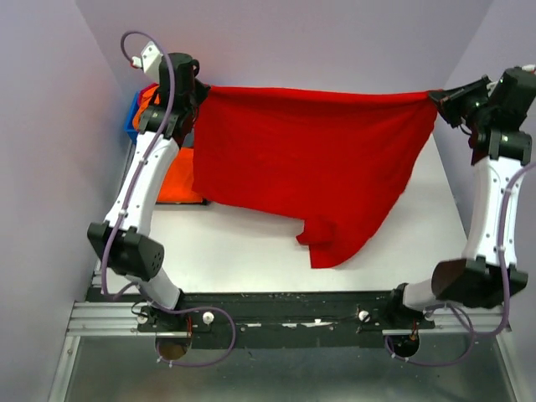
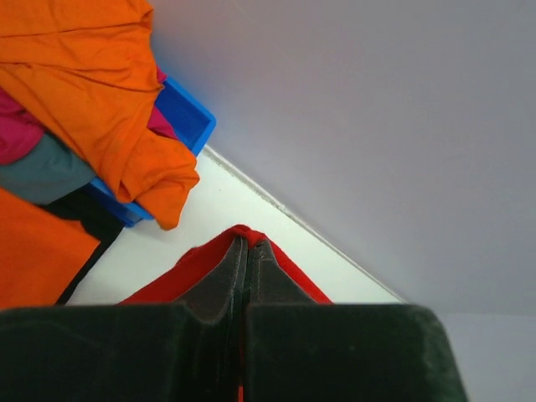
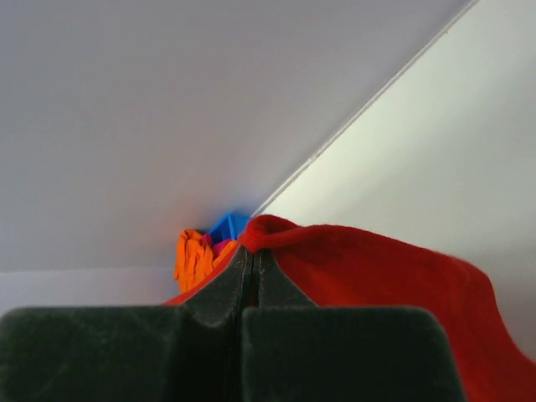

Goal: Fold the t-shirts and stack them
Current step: Fold the flattened tshirt in 1/3 of the way

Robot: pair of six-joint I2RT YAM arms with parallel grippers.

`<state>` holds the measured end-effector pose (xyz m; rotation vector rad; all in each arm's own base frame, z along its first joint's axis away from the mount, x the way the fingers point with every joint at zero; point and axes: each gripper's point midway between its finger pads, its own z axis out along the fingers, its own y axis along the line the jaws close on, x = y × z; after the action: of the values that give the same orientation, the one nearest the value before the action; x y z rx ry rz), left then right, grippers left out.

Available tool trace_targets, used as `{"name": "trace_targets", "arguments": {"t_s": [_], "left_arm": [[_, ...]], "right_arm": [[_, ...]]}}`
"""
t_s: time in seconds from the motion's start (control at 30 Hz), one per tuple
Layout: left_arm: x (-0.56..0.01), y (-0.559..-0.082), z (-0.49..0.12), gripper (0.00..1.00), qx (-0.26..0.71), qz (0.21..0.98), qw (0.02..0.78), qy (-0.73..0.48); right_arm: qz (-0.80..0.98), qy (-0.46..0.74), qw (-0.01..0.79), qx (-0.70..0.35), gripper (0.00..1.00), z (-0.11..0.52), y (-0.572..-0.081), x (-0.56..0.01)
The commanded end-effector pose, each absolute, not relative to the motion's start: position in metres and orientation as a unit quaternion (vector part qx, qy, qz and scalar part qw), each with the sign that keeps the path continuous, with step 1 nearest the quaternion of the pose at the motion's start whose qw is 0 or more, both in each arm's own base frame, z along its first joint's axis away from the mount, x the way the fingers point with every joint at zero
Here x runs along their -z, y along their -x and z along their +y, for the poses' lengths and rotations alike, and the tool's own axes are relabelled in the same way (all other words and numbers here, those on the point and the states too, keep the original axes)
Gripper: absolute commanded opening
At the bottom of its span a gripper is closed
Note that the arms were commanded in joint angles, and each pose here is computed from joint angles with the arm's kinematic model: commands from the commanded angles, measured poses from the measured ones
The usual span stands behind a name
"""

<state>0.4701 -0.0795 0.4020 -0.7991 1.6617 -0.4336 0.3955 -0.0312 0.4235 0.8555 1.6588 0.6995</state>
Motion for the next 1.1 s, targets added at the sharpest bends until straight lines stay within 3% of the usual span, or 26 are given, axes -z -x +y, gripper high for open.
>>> {"name": "trace_targets", "arguments": {"t_s": [0.0,0.23,0.37,0.63,0.8,1.07], "left_arm": [[-0.436,-0.506,-0.078,0.00,0.209,0.687,0.602,0.349],[-0.476,-0.548,-0.091,0.00,0.267,0.654,0.621,0.340],[-0.461,-0.555,-0.091,0.00,0.278,0.656,0.612,0.343],[-0.337,-0.539,-0.097,0.00,0.275,0.715,0.538,0.351],[-0.261,-0.491,-0.093,0.00,0.266,0.740,0.499,0.365],[-0.138,-0.385,-0.089,0.00,0.237,0.796,0.420,0.365]], "right_arm": [[0.668,-0.314,0.596,-0.318,0.01,-0.038,-0.431,-0.487],[0.646,-0.221,0.609,-0.404,0.01,-0.035,-0.482,-0.545],[0.646,-0.214,0.600,-0.421,0.01,-0.039,-0.488,-0.536],[0.691,-0.273,0.523,-0.417,0.01,-0.042,-0.466,-0.418],[0.717,-0.325,0.471,-0.398,0.01,-0.040,-0.421,-0.341],[0.765,-0.419,0.353,-0.338,0.01,-0.023,-0.331,-0.171]]}}
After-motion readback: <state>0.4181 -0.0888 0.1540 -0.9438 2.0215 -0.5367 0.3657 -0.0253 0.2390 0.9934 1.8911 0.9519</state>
